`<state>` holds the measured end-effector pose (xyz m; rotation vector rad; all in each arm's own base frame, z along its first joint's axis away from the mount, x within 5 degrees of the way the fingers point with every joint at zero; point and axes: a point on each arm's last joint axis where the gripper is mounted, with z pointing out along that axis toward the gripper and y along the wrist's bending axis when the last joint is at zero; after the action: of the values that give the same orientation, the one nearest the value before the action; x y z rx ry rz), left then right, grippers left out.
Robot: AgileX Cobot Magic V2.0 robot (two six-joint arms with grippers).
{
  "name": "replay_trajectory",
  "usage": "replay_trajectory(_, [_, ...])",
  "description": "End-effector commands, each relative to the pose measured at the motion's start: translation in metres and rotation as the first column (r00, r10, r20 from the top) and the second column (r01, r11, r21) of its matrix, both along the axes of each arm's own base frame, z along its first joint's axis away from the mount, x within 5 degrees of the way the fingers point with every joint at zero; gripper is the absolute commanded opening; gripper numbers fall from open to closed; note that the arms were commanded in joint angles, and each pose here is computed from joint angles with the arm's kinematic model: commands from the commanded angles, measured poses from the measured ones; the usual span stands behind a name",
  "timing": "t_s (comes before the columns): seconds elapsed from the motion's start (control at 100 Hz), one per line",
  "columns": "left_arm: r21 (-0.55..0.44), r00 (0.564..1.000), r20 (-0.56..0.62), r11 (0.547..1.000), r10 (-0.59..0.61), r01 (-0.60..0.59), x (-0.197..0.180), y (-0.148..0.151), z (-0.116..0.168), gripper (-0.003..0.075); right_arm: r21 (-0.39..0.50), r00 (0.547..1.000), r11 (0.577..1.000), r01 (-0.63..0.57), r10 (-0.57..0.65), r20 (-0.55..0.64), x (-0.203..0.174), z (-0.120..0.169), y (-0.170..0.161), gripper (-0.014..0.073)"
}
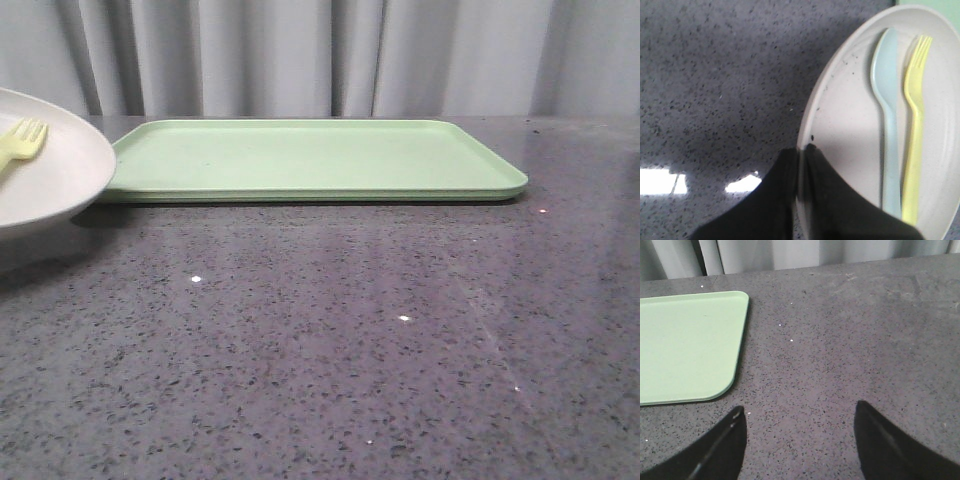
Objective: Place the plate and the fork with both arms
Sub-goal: 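Grip the plate rim with the left gripper and lift it, then carry the plate over the green tray and lower it down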
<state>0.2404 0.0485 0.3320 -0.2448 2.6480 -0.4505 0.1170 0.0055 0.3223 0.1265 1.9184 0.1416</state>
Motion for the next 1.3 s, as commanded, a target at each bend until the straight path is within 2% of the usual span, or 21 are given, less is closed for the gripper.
replay_trajectory(0.0, [-0.070,0.989,0.146,0.998,0.012,-0.001,0.001,-0.008,0.030,-0.0020,-0.012,0.995,1.000,-0.003,0.004,0.098,0.003,0.017,0.000,0.0476])
replay_trajectory(0.09, [-0.111,0.981,0.192,0.994,0.015,0.007,0.006,-0.011,0.040,-0.0020,-0.012,0.995,1.000,-0.003,0.004,0.097,0.003,0.017,0.000,0.0476])
replay_trajectory(0.28, [-0.104,0.969,0.242,0.991,-0.054,0.081,0.027,-0.029,0.053,-0.0021,-0.012,0.995,1.000,-0.003,0.004,0.095,0.003,0.017,0.000,0.0476])
replay_trajectory(0.65, [-0.168,0.951,0.275,0.967,-0.139,0.190,0.092,-0.095,0.056,-0.0021,-0.012,0.996,1.000,-0.002,0.004,0.092,0.003,0.016,0.000,0.0476])
replay_trajectory(1.01, [-0.244,0.946,0.269,0.938,-0.179,0.247,0.151,-0.167,0.039,-0.0021,-0.013,0.997,1.000,-0.001,0.002,0.073,0.002,0.015,0.000,0.0476])
replay_trajectory(1.29, [-0.280,0.968,0.217,0.942,-0.127,0.187,0.179,-0.175,0.013,-0.0021,-0.014,0.998,1.000,-0.001,0.002,0.067,0.002,0.014,0.000,0.0476])
